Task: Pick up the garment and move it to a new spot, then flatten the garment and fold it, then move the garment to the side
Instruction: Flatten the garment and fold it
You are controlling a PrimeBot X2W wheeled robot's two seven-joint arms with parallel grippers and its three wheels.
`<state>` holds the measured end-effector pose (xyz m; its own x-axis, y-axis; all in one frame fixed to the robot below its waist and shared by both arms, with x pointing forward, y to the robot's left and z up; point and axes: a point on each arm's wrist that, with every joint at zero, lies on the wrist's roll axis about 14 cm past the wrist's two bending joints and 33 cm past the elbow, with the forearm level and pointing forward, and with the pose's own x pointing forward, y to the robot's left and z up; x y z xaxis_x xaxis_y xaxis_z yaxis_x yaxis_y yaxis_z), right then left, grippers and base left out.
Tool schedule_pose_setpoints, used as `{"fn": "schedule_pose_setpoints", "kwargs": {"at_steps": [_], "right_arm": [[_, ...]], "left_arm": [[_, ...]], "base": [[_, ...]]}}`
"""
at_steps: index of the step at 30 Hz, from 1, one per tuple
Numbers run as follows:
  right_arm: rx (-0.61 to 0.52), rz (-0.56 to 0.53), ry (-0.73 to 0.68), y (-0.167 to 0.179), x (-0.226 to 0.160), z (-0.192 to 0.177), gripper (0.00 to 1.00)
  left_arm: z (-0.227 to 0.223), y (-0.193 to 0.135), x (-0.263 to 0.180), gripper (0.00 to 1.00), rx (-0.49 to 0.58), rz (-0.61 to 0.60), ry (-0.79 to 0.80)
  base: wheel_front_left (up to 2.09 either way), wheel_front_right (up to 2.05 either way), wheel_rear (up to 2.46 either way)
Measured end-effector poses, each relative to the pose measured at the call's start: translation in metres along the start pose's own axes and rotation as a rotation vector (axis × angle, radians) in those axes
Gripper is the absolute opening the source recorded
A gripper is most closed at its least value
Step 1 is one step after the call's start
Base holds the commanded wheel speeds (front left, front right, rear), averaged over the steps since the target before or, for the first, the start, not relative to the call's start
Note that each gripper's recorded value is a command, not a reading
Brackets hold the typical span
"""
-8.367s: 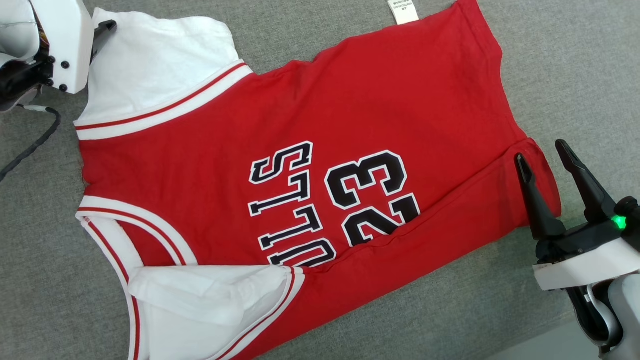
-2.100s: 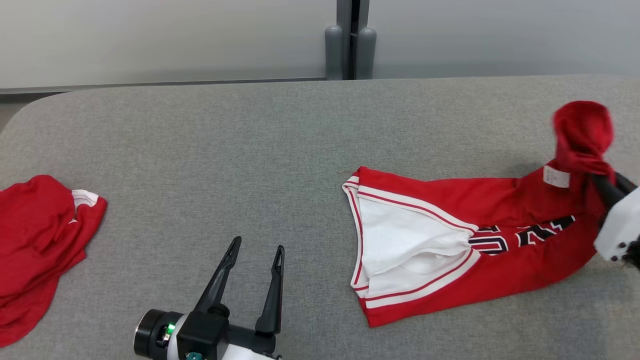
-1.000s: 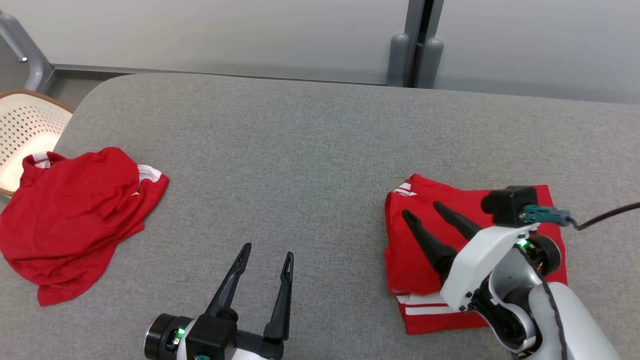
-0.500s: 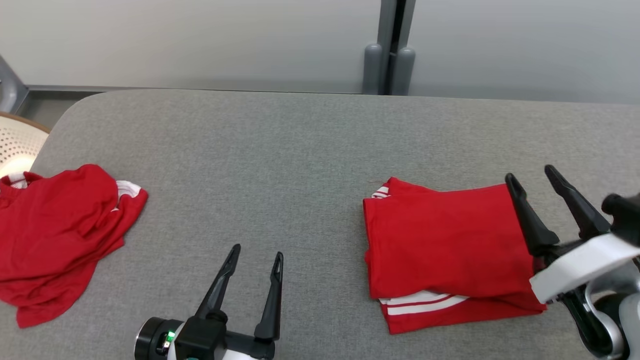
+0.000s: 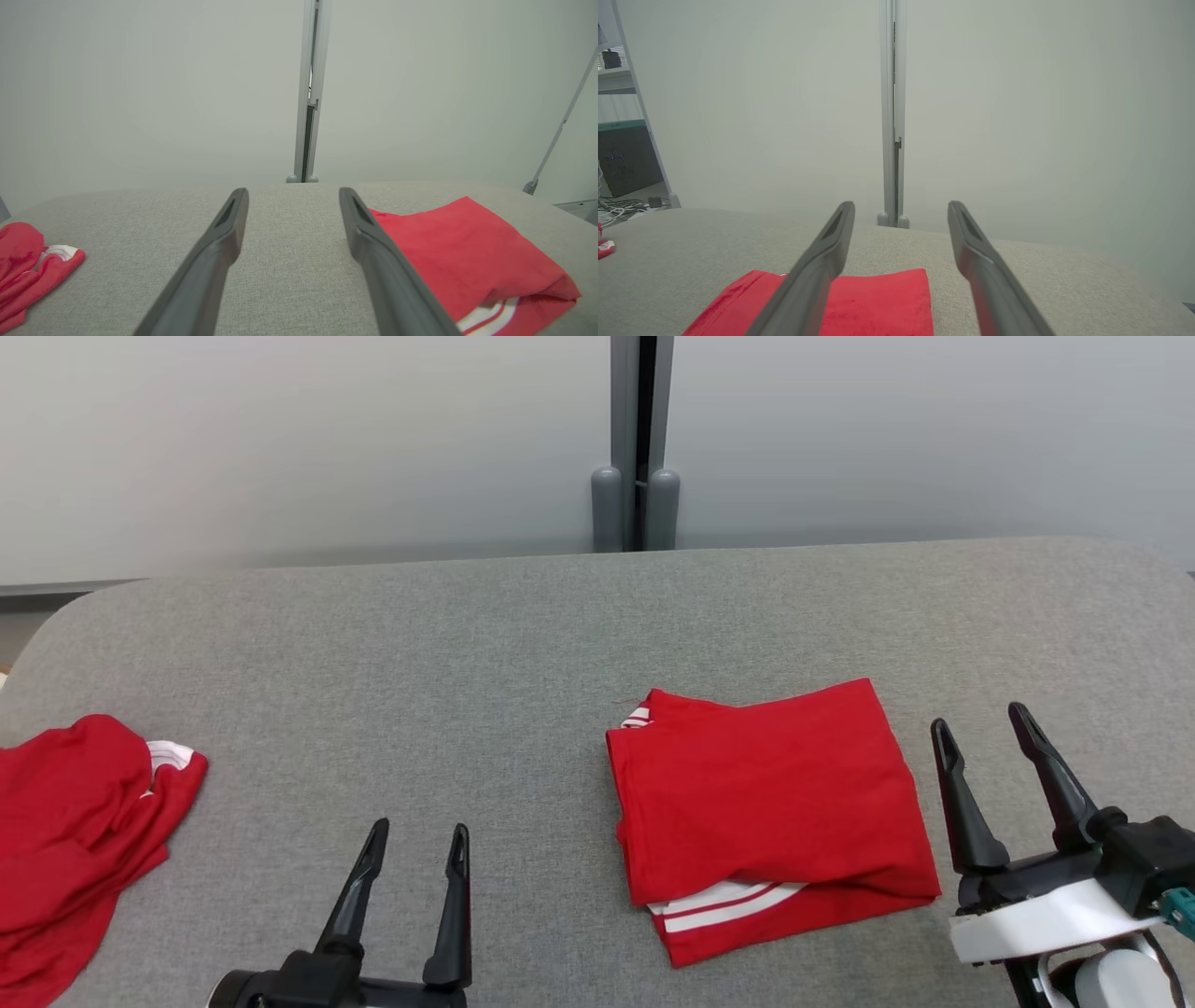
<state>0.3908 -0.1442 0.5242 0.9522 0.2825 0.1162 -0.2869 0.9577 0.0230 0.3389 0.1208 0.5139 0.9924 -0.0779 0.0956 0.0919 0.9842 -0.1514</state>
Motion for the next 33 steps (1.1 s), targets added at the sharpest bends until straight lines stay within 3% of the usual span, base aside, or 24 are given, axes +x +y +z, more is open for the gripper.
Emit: {"fn": "schedule_pose_setpoints", "kwargs": {"at_steps": [8, 15, 33], "right_arm": [[0.014, -0.068, -0.070, 0.006, -0.028, 0.019, 1.00], [0.020, -0.061, -0.032, 0.016, -0.047, 0.007, 1.00], [0.035, -0.073, -0.001, 0.018, -0.052, -0.003, 1.00]], "left_arm": [[0.010, 0.027, -0.009, 1.00, 0.029, 0.103, -0.027], [0.015, 0.042, -0.019, 1.00, 0.063, 0.144, -0.038], [0.004, 0.044, -0.031, 1.00, 0.097, 0.147, 0.000]], "base": [[0.00, 0.00, 0.00], [0.00, 0.00, 0.00], [0.00, 0.00, 0.00]]}}
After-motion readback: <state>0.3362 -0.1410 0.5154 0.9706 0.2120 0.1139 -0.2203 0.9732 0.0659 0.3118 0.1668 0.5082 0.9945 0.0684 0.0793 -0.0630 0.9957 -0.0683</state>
